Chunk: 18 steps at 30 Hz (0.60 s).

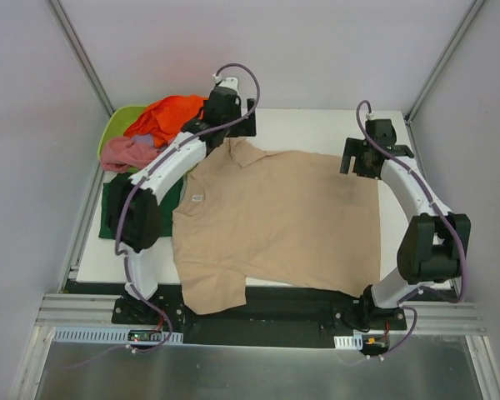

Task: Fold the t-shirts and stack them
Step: Flatten out the tshirt

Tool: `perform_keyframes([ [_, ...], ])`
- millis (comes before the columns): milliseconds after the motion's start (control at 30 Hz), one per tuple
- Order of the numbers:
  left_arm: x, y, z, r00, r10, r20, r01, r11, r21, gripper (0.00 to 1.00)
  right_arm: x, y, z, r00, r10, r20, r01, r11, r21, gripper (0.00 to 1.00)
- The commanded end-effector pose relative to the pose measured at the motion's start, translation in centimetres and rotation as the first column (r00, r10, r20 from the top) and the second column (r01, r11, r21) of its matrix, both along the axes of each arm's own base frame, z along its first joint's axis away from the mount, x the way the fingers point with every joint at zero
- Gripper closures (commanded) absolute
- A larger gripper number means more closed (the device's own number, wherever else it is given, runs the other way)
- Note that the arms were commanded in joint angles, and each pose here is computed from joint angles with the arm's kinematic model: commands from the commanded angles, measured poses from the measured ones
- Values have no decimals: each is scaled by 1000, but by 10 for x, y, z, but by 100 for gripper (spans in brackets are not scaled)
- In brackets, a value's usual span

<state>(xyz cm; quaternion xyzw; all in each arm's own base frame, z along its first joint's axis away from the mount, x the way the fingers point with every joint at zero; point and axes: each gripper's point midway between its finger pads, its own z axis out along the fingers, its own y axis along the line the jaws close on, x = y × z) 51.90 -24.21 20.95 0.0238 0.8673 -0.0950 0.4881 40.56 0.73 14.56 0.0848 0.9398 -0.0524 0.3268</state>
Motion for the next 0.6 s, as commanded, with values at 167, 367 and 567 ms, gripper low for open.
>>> perform_keyframes([
  [167,-132,-13,-71,934,-206,-292,123,953,-277,1,-89,93,-65,967,219,-129,-165,928,334,4],
  [367,-157,-1,-128,891,-165,-423,59,966,-252,1,-100,79,-105,959,118,-258,-42,959,281,4],
  [567,-172,-4,-163,844,-116,-524,-33,963,-266,1,-114,51,-128,943,30,-330,54,969,241,4],
])
